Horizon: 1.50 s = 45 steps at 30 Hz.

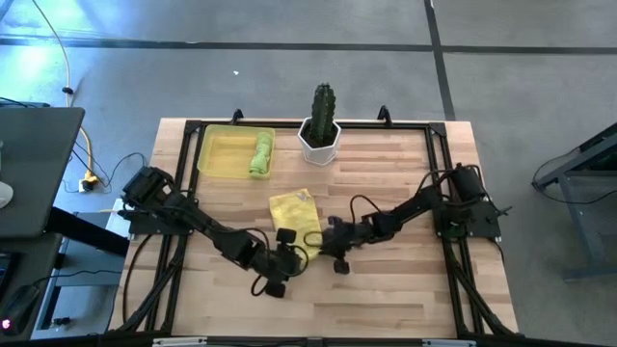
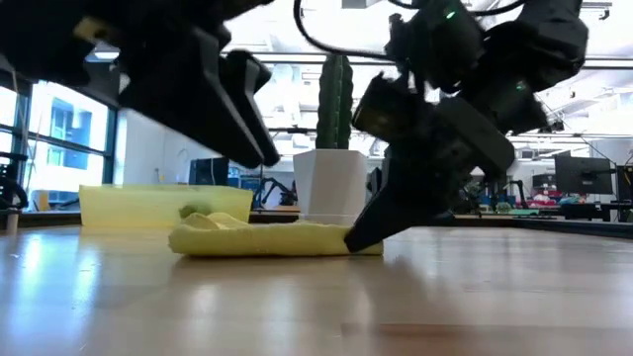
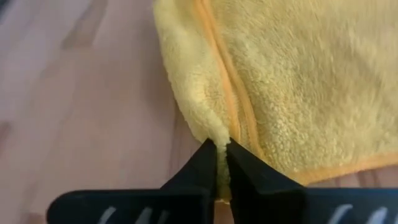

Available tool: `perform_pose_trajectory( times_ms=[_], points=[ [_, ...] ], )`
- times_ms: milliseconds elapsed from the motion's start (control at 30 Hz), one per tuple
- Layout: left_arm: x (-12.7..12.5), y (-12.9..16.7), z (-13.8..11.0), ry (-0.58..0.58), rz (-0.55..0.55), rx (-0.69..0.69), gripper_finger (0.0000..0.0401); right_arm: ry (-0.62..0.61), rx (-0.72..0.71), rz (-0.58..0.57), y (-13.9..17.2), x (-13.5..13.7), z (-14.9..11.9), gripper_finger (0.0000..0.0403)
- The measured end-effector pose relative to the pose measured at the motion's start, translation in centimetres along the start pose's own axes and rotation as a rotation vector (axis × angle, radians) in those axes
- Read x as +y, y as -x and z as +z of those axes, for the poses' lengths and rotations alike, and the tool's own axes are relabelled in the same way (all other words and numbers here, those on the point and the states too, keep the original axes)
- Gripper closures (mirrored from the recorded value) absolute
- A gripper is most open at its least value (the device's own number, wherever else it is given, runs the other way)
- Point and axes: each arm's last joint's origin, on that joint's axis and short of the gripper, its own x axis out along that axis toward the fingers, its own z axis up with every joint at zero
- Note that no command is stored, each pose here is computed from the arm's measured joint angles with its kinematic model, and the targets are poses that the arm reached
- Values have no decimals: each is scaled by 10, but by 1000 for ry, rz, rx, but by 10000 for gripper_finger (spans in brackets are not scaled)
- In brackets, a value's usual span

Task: Roll microfiber towels into tight, uniform cylinder then place into a basket
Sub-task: Roll the yellow microfiber towel

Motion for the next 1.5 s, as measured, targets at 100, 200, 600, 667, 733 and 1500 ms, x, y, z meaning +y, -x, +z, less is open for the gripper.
perform_pose_trajectory(
  times_ms=[100,200,600,667,733,1500],
  points=[
    [0,5,8,-33,2,30,272,-167,12,102,0,-11,3,395],
    [0,9,13,-89,6,67,272,-293,31,226,2,-24,7,399],
    [3,11,17,-92,13,91,272,-755,116,401,11,-71,13,402],
    [5,11,17,-90,15,95,272,-760,132,377,11,-72,11,402],
    [7,10,16,-88,22,107,272,-742,137,351,11,-71,10,402],
    [46,-9,-16,188,125,257,272,-524,83,72,7,-66,3,402]
  ],
)
